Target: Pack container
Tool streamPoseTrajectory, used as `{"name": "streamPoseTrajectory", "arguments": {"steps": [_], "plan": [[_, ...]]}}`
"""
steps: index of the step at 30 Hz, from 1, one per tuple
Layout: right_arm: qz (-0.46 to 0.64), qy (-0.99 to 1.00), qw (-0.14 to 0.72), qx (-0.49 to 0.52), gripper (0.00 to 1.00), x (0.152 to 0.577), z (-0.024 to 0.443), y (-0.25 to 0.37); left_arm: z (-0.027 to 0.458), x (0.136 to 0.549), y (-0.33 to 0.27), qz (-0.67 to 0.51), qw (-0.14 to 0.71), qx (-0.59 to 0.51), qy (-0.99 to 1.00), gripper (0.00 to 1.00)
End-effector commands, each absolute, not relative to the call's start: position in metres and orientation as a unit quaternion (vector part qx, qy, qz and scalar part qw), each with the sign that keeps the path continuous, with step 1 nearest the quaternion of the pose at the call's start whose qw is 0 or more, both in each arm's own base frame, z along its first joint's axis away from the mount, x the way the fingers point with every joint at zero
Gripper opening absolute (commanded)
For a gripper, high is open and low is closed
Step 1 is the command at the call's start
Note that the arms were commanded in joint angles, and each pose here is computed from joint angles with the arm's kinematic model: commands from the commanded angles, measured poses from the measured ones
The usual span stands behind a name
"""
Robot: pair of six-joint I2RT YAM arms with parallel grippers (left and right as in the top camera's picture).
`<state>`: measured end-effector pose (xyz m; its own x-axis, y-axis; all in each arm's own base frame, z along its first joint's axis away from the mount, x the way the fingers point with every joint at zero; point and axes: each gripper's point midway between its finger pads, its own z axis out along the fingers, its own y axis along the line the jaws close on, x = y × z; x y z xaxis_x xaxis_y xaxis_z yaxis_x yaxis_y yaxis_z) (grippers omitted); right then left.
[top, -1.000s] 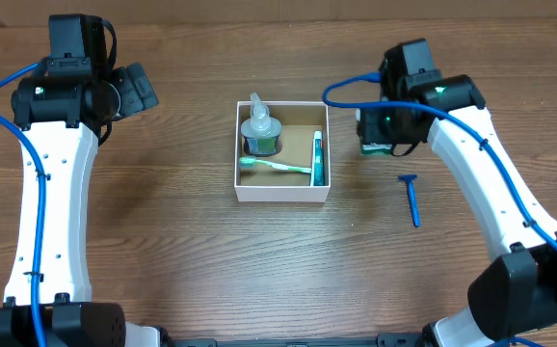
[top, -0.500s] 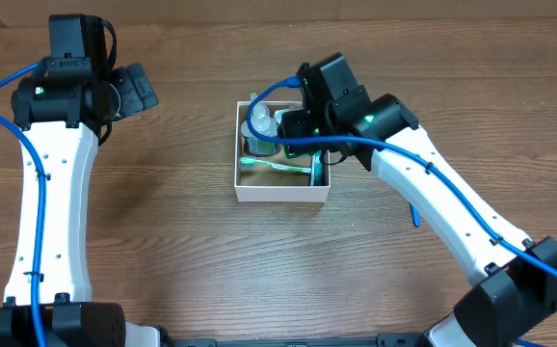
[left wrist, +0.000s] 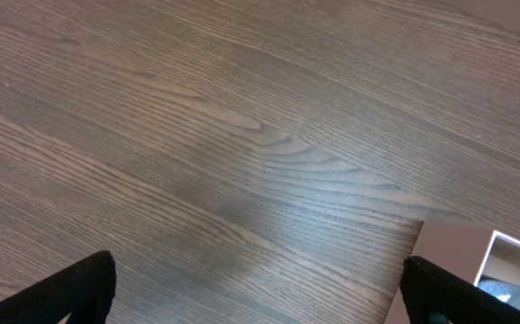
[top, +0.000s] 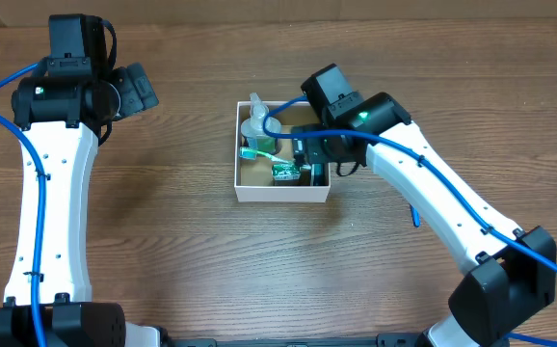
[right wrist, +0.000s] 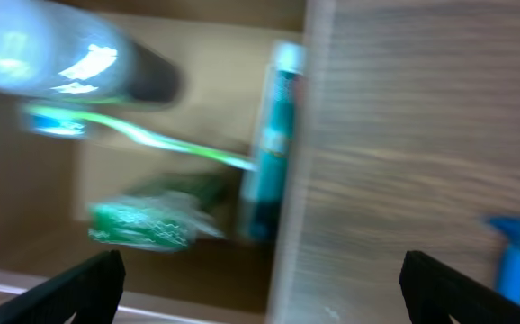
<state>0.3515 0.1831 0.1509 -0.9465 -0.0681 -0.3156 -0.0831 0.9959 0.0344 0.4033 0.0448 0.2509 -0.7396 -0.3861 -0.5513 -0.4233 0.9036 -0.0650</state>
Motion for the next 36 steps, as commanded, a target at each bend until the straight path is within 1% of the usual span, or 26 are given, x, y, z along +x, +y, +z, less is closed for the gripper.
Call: {"name": "streamPoseTrajectory", "arguments": {"steps": [1,5,10,13,16,20,23,24,27,30,32,34,35,36], "plan": [[-0.037,0.979,0.199,0.029,1.0,0.355,0.183,0.127,0.257,0.404,0.047,0.028,0.297,-0.229,0.927,1.0],[-0.056,0.975,0.164,0.137,1.0,0.349,0.179,0.074,0.257,0.404,0.047,0.028,0.297,-0.229,0.927,1.0],[-0.066,0.973,0.118,0.188,1.0,0.337,0.171,0.034,0.257,0.404,0.047,0.028,0.297,-0.229,0.927,1.0],[-0.076,0.972,0.098,0.2,1.0,0.329,0.155,0.023,0.257,0.404,0.047,0.028,0.296,-0.229,0.927,1.0],[-0.085,0.973,0.085,0.198,1.0,0.323,0.115,0.016,0.257,0.404,0.047,0.028,0.297,-0.229,0.927,1.0],[-0.091,0.971,0.069,0.212,1.0,0.308,0.075,0.009,0.257,0.404,0.047,0.028,0.296,-0.229,0.927,1.0],[-0.099,0.968,0.071,0.219,1.0,0.3,0.047,0.0,0.257,0.404,0.047,0.028,0.297,-0.229,0.927,1.0],[-0.096,0.966,0.076,0.228,1.0,0.297,0.031,-0.005,0.257,0.404,0.047,0.028,0.296,-0.229,0.927,1.0],[-0.093,0.963,0.081,0.238,1.0,0.291,0.014,-0.013,0.257,0.404,0.047,0.028,0.296,-0.229,0.927,1.0],[-0.09,0.964,0.078,0.239,1.0,0.289,0.011,-0.014,0.257,0.404,0.047,0.028,0.296,-0.229,0.927,1.0],[-0.034,0.978,0.081,0.191,1.0,0.295,0.003,0.006,0.257,0.404,0.047,0.028,0.296,-0.229,0.927,1.0],[-0.003,0.984,0.086,0.158,1.0,0.3,0.0,0.017,0.257,0.404,0.047,0.028,0.297,-0.229,0.927,1.0],[0.002,0.985,0.087,0.148,0.96,0.301,0.0,0.019,0.257,0.404,0.047,0.028,0.297,-0.229,0.927,1.0],[0.001,0.986,0.087,0.145,0.88,0.301,0.0,0.018,0.257,0.404,0.047,0.028,0.296,-0.229,0.927,1.0]]}}
